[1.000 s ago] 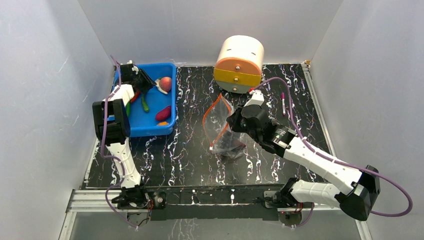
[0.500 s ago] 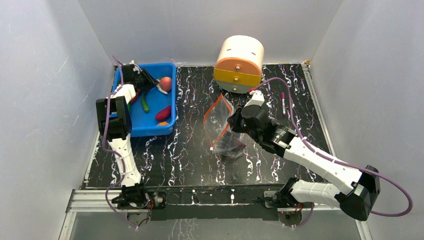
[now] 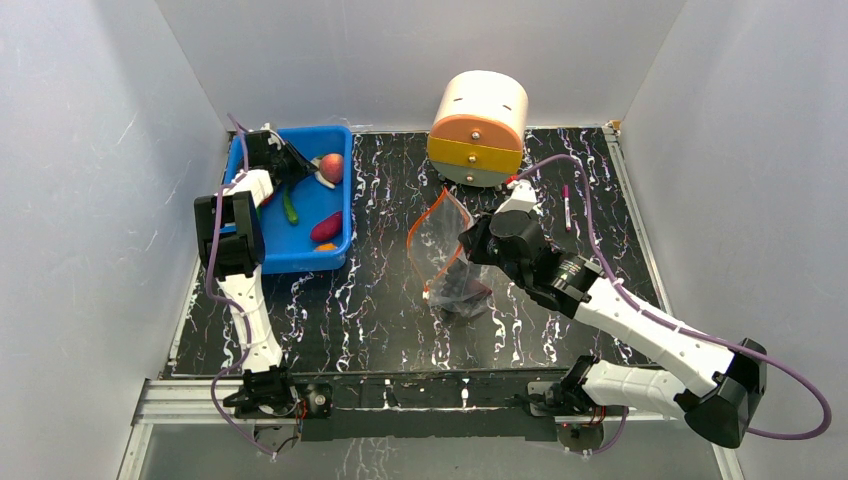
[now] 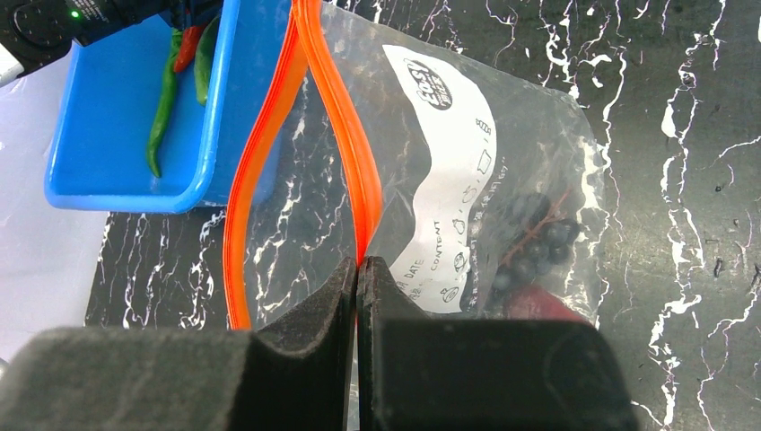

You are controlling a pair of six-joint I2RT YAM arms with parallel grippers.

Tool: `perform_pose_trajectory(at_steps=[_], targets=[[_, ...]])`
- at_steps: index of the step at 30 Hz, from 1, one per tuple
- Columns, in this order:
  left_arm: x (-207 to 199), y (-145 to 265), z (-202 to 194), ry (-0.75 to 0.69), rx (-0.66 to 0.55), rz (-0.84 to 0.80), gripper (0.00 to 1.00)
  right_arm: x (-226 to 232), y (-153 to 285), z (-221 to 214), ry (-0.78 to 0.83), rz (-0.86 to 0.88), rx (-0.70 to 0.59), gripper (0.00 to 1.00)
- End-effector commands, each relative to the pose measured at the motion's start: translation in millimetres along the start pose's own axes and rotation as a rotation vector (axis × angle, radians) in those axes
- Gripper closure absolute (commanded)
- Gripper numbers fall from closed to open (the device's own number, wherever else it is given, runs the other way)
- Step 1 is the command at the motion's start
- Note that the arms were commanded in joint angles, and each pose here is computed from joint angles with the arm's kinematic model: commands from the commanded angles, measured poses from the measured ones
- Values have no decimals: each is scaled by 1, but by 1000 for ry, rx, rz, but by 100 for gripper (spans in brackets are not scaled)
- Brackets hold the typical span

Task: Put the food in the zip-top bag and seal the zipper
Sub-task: Pick up the fake vegetable from the bin.

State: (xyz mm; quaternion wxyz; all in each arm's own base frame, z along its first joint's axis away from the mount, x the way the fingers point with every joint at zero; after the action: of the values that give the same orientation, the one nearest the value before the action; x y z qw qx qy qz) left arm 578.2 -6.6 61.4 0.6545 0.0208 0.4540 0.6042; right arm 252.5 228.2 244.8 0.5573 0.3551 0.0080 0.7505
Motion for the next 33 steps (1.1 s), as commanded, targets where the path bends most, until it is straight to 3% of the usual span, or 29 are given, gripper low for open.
perform_pose_trajectory(at_steps=[1, 5, 13, 24, 33], targets=[[-7, 3, 18, -29, -47, -26, 91, 9, 8, 21, -32, 26, -66, 100], [-3, 9, 23, -40, -66, 16, 100, 7, 10, 26, -14, 8, -84, 100], [-8, 39, 29, -51, -87, 78, 100, 7, 18, 32, -16, 17, -100, 100], [-1, 92, -12, 12, -55, 160, 100, 5, 25, 30, -16, 40, -98, 100], [-30, 143, -14, 5, -81, 115, 100, 6, 24, 24, -33, 59, -82, 100]])
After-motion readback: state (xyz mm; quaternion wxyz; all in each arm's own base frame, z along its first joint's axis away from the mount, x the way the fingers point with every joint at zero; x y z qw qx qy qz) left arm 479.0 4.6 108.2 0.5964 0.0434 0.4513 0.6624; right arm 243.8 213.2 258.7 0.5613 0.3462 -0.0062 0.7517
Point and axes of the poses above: each gripper's point midway between its finger pads, its own y axis back along the fingers, its own x axis along the line the jaws close on, z = x × y, the point moved 1 cm from there along y, back along the fingers, and after that the axes turned 4 degrees about -y, right-handed, at the moved point
